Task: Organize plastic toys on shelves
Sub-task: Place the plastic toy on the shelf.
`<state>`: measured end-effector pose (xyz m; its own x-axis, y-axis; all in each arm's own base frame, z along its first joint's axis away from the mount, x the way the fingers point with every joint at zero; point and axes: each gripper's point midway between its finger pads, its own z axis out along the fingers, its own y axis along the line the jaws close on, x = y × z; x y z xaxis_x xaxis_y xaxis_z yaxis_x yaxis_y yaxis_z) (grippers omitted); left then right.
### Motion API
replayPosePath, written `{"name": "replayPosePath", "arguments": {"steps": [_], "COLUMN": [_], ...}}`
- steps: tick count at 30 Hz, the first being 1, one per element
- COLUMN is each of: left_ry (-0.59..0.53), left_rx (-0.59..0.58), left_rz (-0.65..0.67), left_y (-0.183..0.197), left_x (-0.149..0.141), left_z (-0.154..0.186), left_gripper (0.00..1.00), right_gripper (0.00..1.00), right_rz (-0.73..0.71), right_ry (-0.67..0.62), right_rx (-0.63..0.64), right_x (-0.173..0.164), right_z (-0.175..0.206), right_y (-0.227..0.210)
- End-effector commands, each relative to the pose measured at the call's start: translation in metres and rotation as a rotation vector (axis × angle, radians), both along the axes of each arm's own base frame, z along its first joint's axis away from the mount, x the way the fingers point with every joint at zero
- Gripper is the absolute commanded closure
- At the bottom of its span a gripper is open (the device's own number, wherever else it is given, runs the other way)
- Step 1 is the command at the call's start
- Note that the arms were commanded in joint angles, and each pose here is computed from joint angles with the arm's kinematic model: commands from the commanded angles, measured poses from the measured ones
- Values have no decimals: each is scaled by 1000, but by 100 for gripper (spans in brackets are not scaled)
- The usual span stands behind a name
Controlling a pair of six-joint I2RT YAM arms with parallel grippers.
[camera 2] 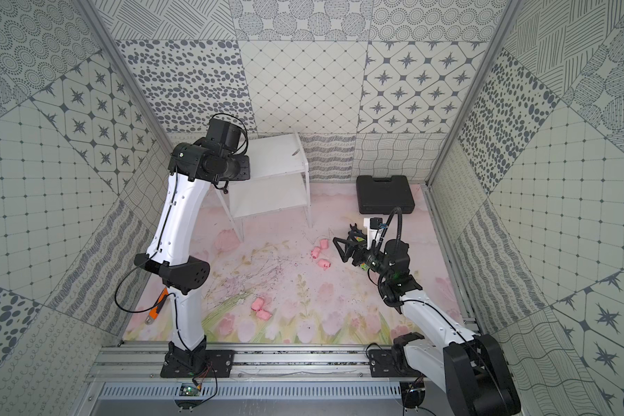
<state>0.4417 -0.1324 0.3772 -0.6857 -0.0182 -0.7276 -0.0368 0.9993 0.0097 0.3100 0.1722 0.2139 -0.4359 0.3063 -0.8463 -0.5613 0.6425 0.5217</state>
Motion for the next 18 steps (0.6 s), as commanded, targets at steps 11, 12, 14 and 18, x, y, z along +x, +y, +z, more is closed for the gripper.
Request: {"name": "replayPosePath", "arguments": {"steps": [11,12,14,18], "left_ry": [-55,-62,-75,-106], "left_rx": [-92,-106,-133,-196], "left_rz": [19,17,9,-10], "left_y": [1,1,0,0], "left_x": [-12,-14,-20,-37], "left_z": [25,29,36,56], "left_gripper": [51,50,50,46], "right_gripper": [6,6,6,6], "right_rz": [21,23,28,34], "right_ry": [-51,-48,-50,-44], "right_rx": [19,20,22,19], "right_x": [-2,-2,-3,-3], "right_z": [12,11,12,14], "right_y": [2,2,3,3]}}
